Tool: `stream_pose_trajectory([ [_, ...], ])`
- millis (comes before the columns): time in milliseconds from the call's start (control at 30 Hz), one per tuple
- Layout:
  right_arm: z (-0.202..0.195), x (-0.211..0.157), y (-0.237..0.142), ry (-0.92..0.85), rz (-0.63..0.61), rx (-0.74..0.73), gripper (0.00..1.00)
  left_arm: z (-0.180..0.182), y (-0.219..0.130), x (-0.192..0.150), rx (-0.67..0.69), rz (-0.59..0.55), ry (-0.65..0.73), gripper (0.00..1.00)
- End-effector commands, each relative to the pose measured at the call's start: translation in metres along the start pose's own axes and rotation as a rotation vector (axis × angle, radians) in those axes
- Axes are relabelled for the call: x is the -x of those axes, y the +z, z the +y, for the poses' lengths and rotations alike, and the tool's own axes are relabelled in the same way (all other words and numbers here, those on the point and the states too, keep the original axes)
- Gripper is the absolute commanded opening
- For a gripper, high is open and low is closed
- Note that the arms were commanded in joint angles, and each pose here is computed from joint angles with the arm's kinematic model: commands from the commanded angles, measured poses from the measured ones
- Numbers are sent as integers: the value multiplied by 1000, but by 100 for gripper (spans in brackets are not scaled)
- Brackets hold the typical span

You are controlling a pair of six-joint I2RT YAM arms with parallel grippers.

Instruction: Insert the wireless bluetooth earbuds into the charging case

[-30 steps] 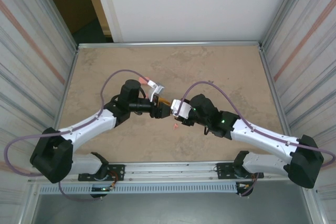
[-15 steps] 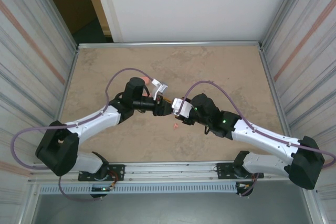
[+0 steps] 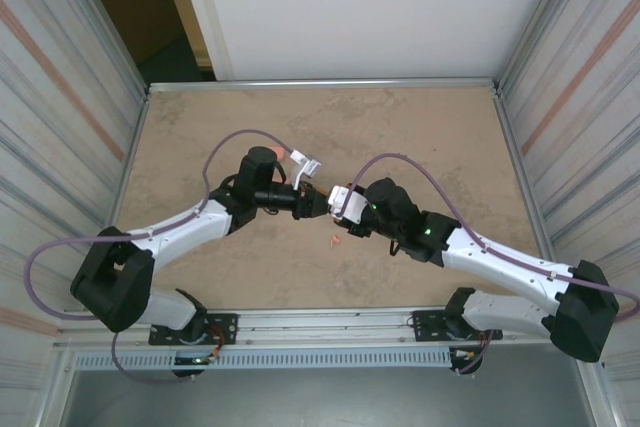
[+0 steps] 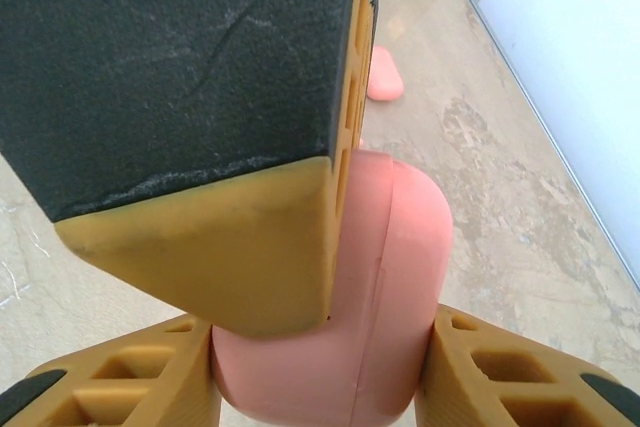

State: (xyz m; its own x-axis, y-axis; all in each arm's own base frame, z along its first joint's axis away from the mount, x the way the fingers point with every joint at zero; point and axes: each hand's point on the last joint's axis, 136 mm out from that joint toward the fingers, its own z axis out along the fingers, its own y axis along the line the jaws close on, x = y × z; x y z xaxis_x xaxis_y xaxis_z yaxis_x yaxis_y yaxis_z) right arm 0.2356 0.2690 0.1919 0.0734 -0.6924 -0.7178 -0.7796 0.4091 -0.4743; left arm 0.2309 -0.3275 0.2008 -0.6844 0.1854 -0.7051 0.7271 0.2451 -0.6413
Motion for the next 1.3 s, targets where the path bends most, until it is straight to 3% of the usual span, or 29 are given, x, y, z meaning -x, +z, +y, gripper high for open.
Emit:
stream_pose_trajectory([
  [0, -9, 4, -3, 46, -19, -29, 47, -15, 1, 11, -50, -17, 60, 16],
  [400, -10, 4, -14, 147, -70, 1, 70, -17, -13, 24, 4, -102, 105, 0],
  [700, -17, 3, -34, 288, -195, -5, 81, -5, -50, 42, 107, -268, 167, 0],
  [1100, -31, 5, -52, 471, -366, -22, 100, -7, -94, 54, 234, -467, 355, 0],
  [1267, -40, 7, -61, 561, -440, -30, 99, -17, -105, 54, 242, -537, 423, 0],
])
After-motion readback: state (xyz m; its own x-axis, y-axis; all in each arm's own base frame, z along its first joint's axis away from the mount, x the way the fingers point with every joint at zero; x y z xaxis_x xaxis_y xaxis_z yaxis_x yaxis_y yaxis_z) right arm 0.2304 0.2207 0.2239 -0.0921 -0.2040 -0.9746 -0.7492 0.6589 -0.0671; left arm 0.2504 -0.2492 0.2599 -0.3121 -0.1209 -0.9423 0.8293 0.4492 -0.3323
